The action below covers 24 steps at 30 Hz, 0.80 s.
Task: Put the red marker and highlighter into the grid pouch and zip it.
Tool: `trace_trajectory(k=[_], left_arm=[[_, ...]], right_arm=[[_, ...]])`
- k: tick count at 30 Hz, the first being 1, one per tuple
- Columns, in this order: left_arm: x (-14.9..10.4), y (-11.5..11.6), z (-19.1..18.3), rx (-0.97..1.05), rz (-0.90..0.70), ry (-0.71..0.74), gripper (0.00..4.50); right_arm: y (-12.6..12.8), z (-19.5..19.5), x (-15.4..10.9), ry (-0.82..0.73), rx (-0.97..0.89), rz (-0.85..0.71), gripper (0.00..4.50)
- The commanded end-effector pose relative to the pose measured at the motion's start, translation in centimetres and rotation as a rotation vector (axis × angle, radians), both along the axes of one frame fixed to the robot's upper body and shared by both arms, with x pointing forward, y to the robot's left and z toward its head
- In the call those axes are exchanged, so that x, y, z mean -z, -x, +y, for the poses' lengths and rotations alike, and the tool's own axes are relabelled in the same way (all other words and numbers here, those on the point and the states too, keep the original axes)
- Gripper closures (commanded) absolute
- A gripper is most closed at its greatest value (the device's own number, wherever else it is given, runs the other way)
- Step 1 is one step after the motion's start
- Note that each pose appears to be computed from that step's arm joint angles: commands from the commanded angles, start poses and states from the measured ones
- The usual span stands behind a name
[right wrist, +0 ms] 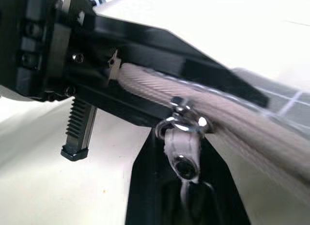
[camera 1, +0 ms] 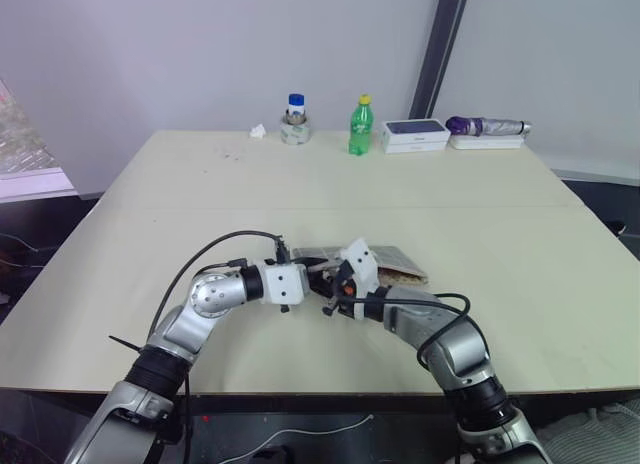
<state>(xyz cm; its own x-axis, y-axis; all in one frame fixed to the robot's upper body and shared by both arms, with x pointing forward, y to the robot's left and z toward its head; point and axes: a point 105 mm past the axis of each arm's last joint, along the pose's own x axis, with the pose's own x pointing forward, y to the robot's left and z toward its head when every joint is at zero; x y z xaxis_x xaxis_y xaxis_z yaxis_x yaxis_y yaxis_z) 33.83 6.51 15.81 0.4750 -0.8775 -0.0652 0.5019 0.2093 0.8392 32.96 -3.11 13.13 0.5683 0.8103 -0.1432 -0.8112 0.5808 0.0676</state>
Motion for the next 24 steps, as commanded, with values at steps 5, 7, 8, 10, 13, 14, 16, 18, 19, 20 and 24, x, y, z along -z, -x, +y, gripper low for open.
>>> trace_trajectory(k=[5,7,8,10,13,14,16,18,19,20,24], left_arm=[[-0.2,-0.2,1.7,-0.055,-0.014,0.022,4.5],[0.2,-0.3,2.8,-0.085,0.007,0.016,4.5],[0.5,-0.4,3.5,-0.105,0.029,0.018,4.5],[0.9,-0.6,4.9,-0.141,0.056,0.018,4.5],[1.5,-0.9,7.0,-0.203,0.101,0.027,4.5],[1.6,-0.9,7.3,-0.211,0.114,0.03,4.5],[1.8,-0.9,7.5,-0.221,0.137,0.035,4.5],[1.8,-1.0,7.5,-0.221,0.198,0.076,4.12],[1.7,-1.1,7.5,-0.222,0.222,0.098,3.67],[1.6,-1.1,7.4,-0.217,0.225,0.107,3.33],[1.6,-0.2,7.2,-0.18,0.31,0.138,1.21]], right_arm=[[-0.7,-4.8,-1.1,0.054,0.081,-0.056,4.41],[-0.9,-7.1,-1.1,0.093,0.121,-0.062,4.41],[-1.1,-8.5,-1.0,0.124,0.143,-0.067,4.41],[-1.5,-11.3,-0.6,0.198,0.195,-0.083,4.41],[-2.7,-15.8,-0.3,0.325,0.298,-0.116,4.41],[-2.6,-16.2,-0.1,0.358,0.281,-0.117,4.41],[-2.3,-15.8,0.1,0.374,0.236,-0.115,4.41],[-2.2,-14.9,-0.1,0.341,0.215,-0.117,3.83],[-2.2,-14.6,-0.1,0.332,0.203,-0.12,3.47],[-2.2,-14.5,-0.1,0.342,0.205,-0.13,3.01],[-1.9,-15.0,0.4,0.418,0.183,-0.142,0.87]])
